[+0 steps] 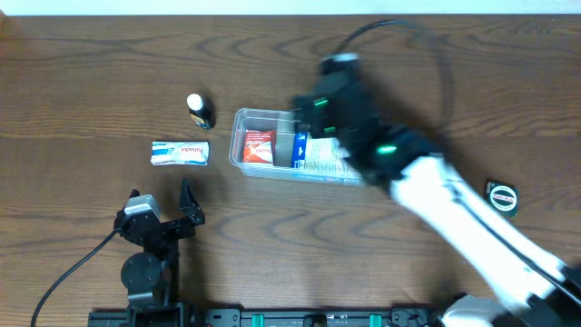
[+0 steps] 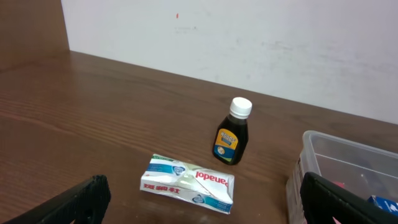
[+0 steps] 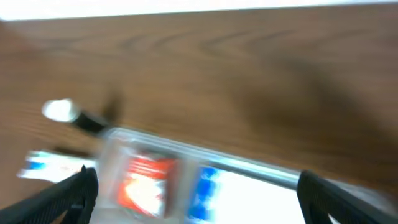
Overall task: Pack container
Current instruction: 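Lower the red packet into the container's left side and release, then move right gripper to the green Zam-Buk tin and grasp it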
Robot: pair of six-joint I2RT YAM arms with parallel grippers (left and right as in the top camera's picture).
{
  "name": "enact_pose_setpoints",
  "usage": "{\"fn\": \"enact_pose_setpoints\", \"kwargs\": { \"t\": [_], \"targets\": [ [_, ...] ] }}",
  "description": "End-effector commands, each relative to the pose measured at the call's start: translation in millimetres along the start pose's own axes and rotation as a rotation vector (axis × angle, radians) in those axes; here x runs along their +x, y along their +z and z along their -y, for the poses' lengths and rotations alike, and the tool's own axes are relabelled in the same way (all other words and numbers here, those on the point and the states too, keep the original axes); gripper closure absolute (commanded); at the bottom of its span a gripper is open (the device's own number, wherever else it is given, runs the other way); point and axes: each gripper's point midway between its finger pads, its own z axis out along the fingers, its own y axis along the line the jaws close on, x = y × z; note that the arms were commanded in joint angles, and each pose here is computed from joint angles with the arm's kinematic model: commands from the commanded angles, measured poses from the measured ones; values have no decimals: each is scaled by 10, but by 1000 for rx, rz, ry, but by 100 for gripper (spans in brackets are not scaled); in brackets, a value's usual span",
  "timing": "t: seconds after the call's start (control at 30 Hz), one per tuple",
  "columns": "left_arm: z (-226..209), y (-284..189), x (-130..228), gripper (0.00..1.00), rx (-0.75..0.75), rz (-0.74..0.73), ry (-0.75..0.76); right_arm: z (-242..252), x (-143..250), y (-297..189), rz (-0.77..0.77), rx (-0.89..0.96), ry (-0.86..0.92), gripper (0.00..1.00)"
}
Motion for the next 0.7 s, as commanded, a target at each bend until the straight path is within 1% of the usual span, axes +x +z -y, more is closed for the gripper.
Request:
{"fn": "enact_pose_setpoints", "kwargs": {
  "t": [0.0, 0.07, 0.13, 0.37, 0.47, 0.67],
  "targets": [
    [-63, 9, 159, 2, -25, -45, 18, 526, -122, -257, -5, 106, -87, 1],
    [-63, 9, 159, 2, -25, -45, 18, 905, -58, -405, -54, 188, -41, 1],
    [-62, 9, 159, 2, -25, -45, 18, 1318, 41, -549, -109, 282, 58, 1],
    [-62, 9, 159, 2, -25, -45, 18, 2394, 465, -930, -274, 555, 347, 1],
    [-62, 9, 159, 2, -25, -45, 18, 2721, 522, -1017, -290, 618, 386, 1],
    [-62, 9, 159, 2, -25, -45, 18, 3204, 608, -1069, -344, 688, 377, 1]
  ]
}}
